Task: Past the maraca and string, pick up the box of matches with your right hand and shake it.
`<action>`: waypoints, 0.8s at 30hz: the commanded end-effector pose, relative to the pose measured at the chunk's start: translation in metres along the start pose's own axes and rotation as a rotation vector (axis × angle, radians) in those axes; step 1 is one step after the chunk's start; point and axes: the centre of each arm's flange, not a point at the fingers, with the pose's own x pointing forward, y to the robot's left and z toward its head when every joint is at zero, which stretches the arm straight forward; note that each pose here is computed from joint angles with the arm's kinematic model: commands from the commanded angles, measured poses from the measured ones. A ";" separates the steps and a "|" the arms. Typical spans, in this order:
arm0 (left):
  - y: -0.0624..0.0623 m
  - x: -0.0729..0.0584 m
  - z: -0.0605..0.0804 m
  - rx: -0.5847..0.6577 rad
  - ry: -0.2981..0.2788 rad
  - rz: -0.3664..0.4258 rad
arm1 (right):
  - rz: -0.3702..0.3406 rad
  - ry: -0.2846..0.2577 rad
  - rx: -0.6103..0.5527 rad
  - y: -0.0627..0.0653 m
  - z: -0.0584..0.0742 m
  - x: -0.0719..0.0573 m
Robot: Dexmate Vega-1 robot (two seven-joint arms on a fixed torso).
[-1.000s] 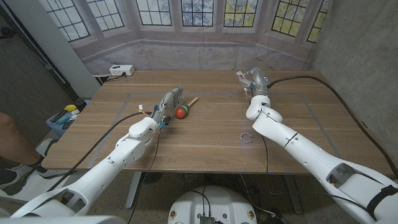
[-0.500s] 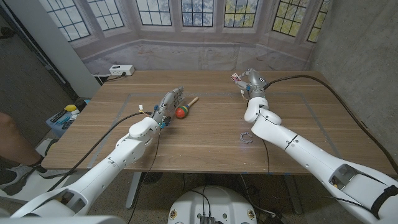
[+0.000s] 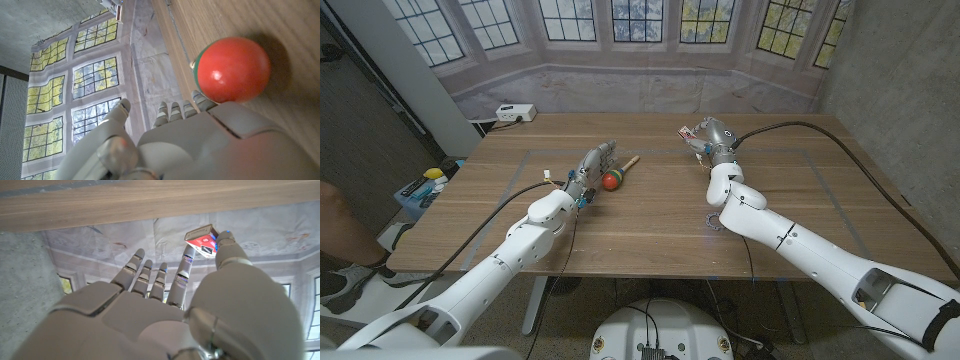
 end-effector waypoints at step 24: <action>0.003 -0.002 -0.002 -0.002 0.001 0.001 | 0.196 -0.222 -0.117 0.036 0.038 -0.046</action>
